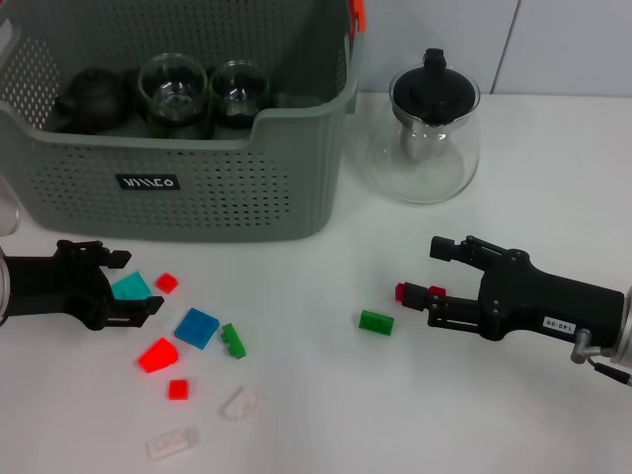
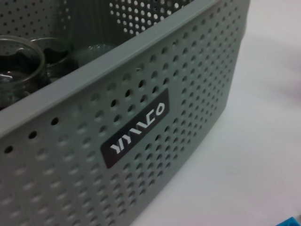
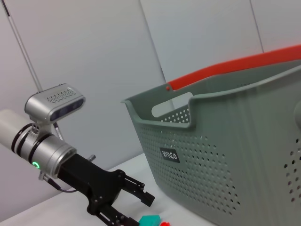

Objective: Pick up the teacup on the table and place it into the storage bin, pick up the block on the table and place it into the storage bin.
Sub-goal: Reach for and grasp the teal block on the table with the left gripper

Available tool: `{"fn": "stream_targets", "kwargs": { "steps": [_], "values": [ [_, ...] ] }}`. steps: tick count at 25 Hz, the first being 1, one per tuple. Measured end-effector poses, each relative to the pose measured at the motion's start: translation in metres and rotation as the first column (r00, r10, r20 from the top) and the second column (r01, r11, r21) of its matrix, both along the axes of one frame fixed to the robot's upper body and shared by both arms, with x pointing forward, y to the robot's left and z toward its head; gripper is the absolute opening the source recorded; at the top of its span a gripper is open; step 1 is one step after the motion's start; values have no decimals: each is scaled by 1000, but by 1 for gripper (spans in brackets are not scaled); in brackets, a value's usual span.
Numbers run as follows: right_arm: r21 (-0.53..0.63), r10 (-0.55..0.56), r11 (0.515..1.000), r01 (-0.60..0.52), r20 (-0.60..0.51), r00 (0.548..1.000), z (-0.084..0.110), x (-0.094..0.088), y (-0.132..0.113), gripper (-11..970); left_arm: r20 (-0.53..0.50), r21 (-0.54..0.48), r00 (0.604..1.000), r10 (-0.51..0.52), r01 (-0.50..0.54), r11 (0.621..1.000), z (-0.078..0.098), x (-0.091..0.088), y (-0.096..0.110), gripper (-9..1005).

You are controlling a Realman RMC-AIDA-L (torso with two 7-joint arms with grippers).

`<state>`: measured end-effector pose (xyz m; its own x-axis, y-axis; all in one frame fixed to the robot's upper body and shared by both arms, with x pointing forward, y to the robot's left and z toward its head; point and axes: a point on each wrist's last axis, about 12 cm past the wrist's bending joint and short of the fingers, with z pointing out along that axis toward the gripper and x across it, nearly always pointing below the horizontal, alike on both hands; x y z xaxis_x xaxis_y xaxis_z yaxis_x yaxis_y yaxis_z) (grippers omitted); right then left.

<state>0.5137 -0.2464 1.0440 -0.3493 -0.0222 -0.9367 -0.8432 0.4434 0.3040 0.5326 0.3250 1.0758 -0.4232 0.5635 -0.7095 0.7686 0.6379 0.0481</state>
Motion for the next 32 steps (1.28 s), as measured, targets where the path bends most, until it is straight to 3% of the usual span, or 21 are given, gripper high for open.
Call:
{"fn": "stream_targets", "kwargs": {
  "steps": [28, 32],
  "values": [
    [11, 13, 1000, -13, -10, 1000, 1, 0, 3, 945, -6, 45, 998, 58, -57, 997, -16, 5, 0, 778],
    [11, 14, 1000, -13, -10, 1000, 1, 0, 3, 945, -5, 41, 998, 59, -59, 997, -16, 5, 0, 704]
  ]
}}
